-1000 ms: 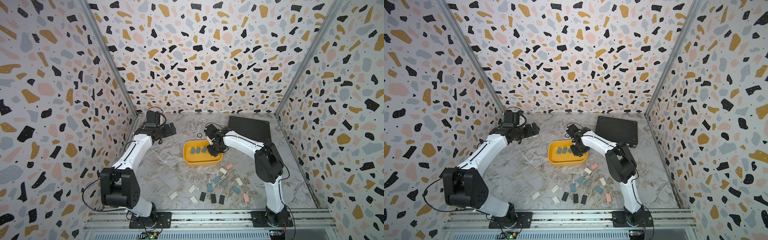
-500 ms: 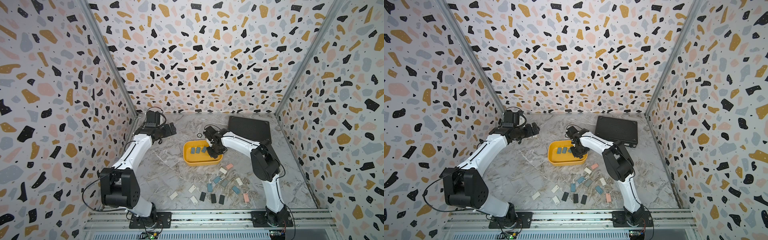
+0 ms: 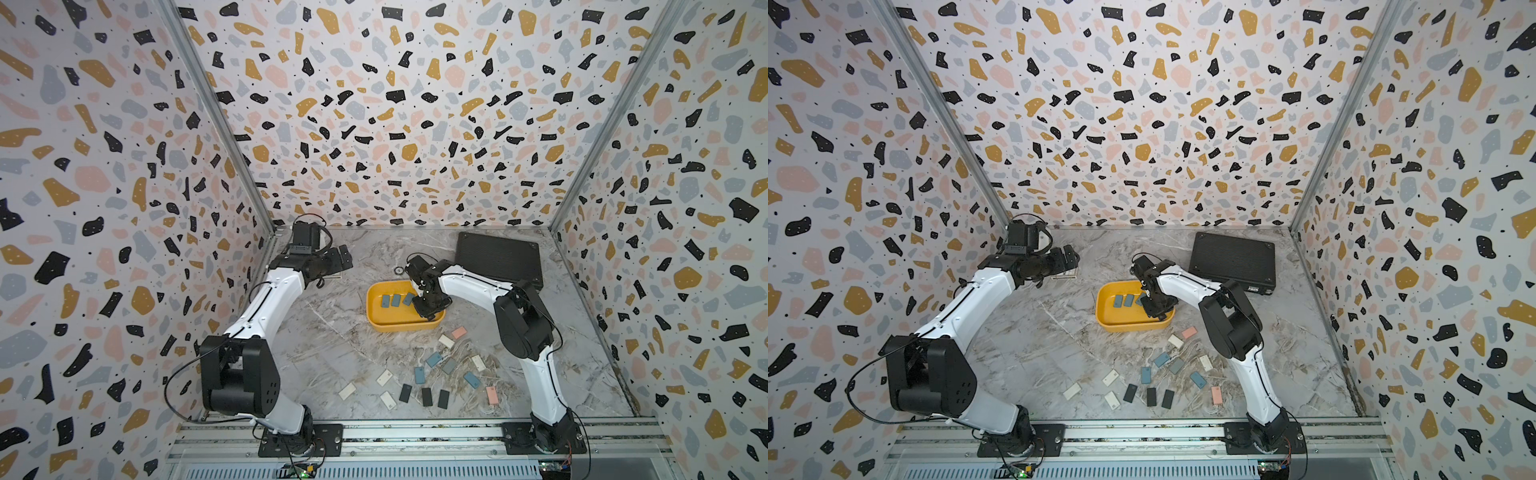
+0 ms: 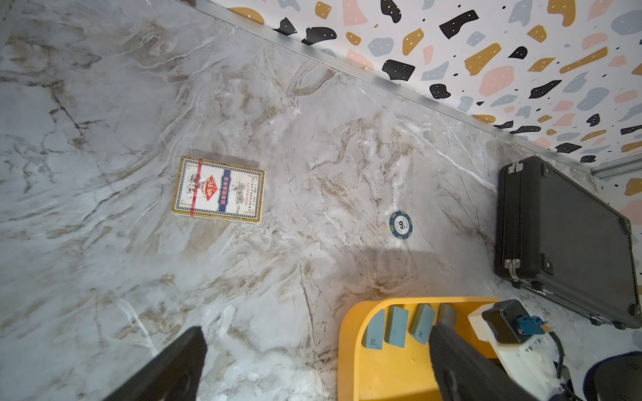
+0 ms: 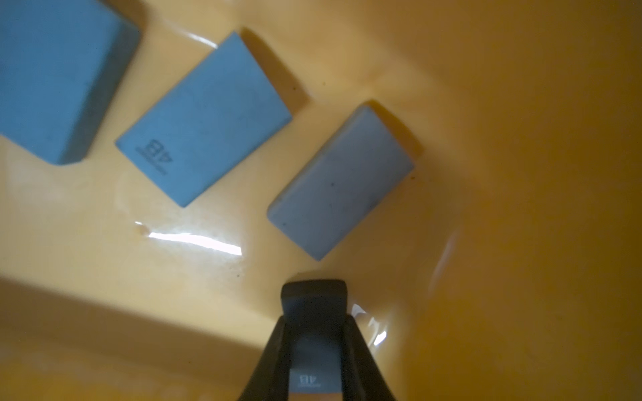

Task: Put the eraser in the storage box
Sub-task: Place the eraser in the storage box.

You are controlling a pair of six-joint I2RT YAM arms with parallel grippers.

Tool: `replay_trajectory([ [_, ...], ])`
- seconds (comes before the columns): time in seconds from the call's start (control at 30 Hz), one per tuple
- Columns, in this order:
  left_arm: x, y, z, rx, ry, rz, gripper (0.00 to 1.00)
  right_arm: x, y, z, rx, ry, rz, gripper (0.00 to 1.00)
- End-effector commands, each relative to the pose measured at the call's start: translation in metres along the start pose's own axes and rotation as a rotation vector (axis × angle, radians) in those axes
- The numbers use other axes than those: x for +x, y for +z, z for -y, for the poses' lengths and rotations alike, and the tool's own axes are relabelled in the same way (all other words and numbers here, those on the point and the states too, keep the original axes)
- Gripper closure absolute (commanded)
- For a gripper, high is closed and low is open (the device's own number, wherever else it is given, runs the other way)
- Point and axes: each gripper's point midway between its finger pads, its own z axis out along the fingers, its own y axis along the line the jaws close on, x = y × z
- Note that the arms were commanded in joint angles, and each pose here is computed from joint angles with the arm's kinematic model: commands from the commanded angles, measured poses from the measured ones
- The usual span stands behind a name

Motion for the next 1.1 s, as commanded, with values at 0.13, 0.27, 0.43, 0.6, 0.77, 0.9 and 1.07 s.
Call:
replay_trajectory([
  [0.13,-0.014,-0.008,0.006,0.028,-0.001,0.052,0.00,-0.007,-0.011,-0.006,-0.017,-0.004,0.022,0.68],
  [0.27,-0.014,-0.008,0.006,0.031,0.000,0.051,0.00,-0.008,-0.017,-0.007,-0.022,-0.005,0.032,0.58],
  [0.43,-0.014,-0.011,0.006,0.029,-0.001,0.052,0.01,-0.013,-0.037,-0.008,-0.034,-0.011,0.075,0.46],
  [0.6,-0.017,-0.016,0.008,0.034,0.001,0.066,0.00,-0.020,-0.084,-0.004,-0.044,-0.022,0.200,0.43],
  [0.77,-0.017,-0.018,0.011,0.048,-0.005,0.074,0.00,-0.005,-0.132,0.007,-0.025,-0.047,0.285,0.42],
  [0.9,-0.016,-0.020,0.011,0.057,-0.011,0.083,0.01,0.033,-0.133,0.012,-0.031,-0.080,0.252,0.43],
  [1.07,-0.016,-0.022,0.013,0.066,-0.011,0.087,0.00,0.081,-0.111,0.015,-0.035,-0.115,0.201,0.44],
])
